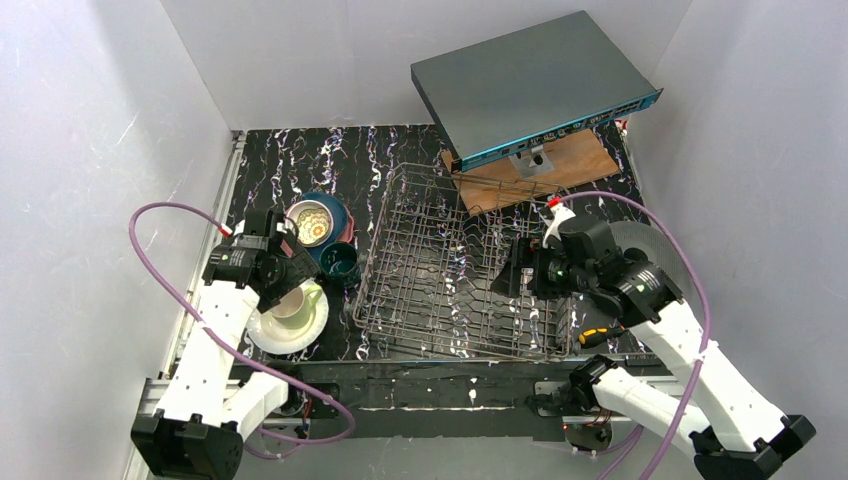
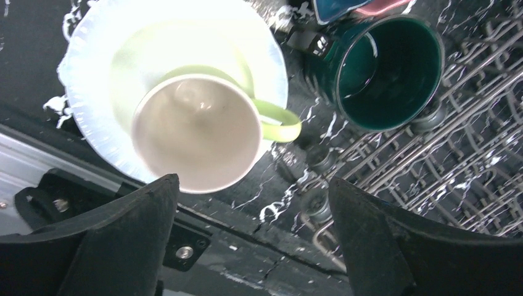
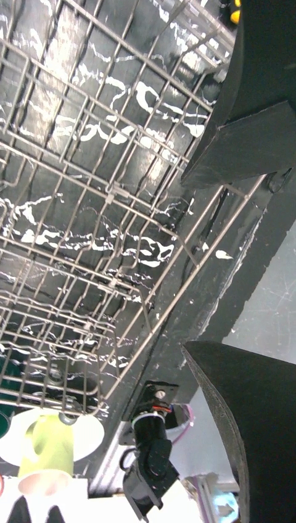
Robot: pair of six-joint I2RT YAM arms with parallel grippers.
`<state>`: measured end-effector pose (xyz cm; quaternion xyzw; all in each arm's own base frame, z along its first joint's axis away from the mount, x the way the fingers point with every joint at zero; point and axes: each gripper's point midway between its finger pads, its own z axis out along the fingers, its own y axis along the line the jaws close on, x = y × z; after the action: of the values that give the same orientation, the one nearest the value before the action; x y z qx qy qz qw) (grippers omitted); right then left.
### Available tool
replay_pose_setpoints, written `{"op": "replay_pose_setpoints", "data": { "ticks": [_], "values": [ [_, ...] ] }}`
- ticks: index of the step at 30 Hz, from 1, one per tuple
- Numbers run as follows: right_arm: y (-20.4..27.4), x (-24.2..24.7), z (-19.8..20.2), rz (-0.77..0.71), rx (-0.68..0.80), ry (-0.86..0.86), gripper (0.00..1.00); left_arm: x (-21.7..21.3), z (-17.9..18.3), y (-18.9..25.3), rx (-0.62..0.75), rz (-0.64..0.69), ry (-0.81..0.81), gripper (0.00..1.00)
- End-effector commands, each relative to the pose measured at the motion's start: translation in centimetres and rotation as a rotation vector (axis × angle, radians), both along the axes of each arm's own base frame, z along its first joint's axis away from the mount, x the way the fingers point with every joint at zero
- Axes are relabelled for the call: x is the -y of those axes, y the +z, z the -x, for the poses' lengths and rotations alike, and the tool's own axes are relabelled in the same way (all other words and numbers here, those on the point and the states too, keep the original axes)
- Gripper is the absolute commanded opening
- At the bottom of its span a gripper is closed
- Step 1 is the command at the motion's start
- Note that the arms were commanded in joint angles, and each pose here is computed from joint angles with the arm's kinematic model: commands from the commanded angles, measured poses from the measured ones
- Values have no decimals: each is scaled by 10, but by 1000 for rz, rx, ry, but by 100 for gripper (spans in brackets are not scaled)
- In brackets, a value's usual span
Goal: Load the mixed dishes into the dish rack
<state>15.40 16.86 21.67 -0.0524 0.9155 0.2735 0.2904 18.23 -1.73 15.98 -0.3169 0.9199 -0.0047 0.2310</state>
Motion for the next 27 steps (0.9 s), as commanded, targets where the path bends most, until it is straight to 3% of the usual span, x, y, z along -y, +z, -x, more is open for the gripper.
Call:
{"op": "replay_pose_setpoints", "data": {
  "ticks": [1,5,8,9,27],
  "values": [
    [10,-27,-4,-76,-33,95,100,-2,-21,-12,7,-10,37,80],
    [8,-37,0,-105,-67,142,100,-14,-31,-24,-55,-81,73,65],
    [8,-37,-1,-107,-51,136,100,-25,-35,-27,-60,-136,107,43],
    [8,-36,-1,-108,-48,133,100,-27,-36,-27,-56,-146,116,41],
    [-1,-34,0,-110,-53,124,100,-25,-27,-68,-150,-139,105,42]
  ]
}}
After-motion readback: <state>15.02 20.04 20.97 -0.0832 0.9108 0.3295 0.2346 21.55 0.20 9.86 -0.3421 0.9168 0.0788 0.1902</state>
